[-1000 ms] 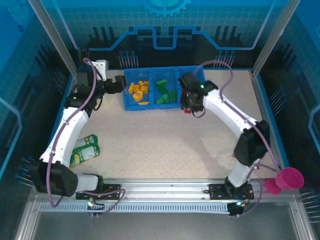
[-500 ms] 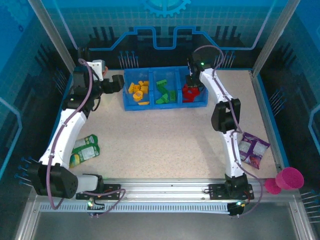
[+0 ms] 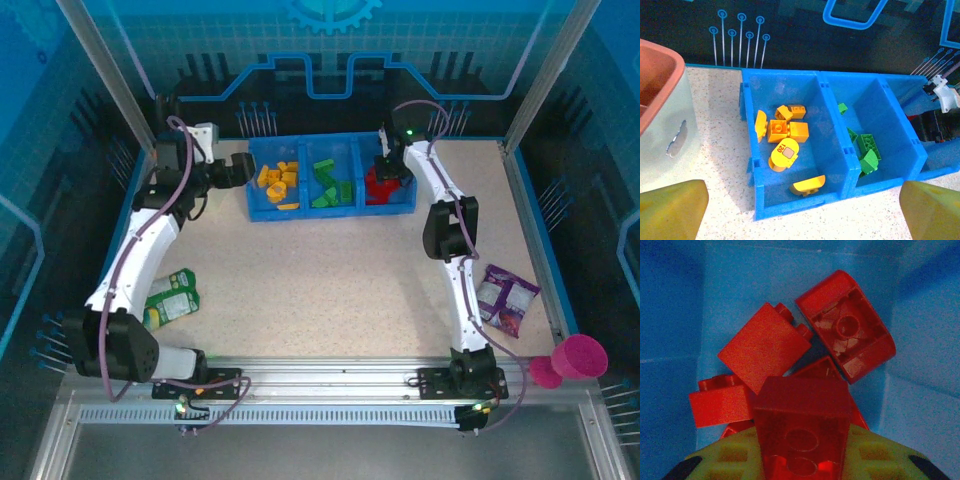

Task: Sort the legos into containers by color
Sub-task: Place the lego in the container.

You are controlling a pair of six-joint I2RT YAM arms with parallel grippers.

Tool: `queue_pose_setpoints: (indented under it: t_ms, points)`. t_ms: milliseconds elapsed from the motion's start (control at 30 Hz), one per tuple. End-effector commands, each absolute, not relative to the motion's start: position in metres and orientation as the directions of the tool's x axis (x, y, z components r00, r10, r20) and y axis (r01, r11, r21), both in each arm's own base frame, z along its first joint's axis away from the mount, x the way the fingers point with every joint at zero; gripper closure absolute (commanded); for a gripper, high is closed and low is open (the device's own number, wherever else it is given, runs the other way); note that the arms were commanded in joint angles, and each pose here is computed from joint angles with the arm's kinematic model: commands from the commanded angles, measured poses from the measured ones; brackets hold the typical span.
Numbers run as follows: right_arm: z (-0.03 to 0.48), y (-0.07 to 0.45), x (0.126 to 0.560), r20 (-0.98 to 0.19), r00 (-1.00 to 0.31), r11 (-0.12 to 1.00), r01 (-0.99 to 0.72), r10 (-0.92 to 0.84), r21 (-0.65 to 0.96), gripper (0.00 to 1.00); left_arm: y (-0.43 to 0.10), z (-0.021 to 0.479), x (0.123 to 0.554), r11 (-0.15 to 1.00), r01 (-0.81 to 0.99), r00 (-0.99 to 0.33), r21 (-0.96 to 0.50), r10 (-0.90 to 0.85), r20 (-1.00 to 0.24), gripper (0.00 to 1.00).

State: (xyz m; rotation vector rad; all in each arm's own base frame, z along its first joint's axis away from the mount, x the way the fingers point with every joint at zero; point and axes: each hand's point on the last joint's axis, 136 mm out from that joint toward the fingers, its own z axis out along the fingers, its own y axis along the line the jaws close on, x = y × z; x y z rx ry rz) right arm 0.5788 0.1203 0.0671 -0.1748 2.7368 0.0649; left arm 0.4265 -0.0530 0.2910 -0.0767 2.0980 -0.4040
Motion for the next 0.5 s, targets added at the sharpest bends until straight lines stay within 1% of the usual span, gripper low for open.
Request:
queue_pose_setpoints:
  t_ms: [0, 100, 233, 333, 467]
  points:
    - [0.062, 0.125, 0.579, -0.392, -0.907, 0.984, -0.177, -0.155, 0.021, 0.72, -0.059, 0.295, 0.432, 0.925, 0.127, -0.544, -0.358, -0.237, -0.805, 0.01]
    - [0.070, 0.128, 0.579, -0.405, -0.897, 0.980, -0.197, -0.175, 0.014, 0.66, -0.056, 0.296, 0.431, 0.934, 0.119, -0.538, -0.338, -0.225, -0.812, 0.01]
    - [0.099, 0.144, 0.577, -0.461, -0.860, 0.969, -0.248, -0.218, 0.006, 0.55, -0.049, 0.309, 0.425, 0.950, 0.106, -0.519, -0.295, -0.200, -0.831, 0.01]
    - [0.115, 0.148, 0.574, -0.496, -0.841, 0.966, -0.258, -0.215, 0.019, 0.47, -0.044, 0.320, 0.421, 0.961, 0.096, -0.497, -0.259, -0.179, -0.849, 0.01]
    - [0.131, 0.151, 0.566, -0.528, -0.821, 0.962, -0.271, -0.216, 0.028, 0.44, -0.038, 0.333, 0.415, 0.968, 0.079, -0.477, -0.237, -0.172, -0.862, 0.01]
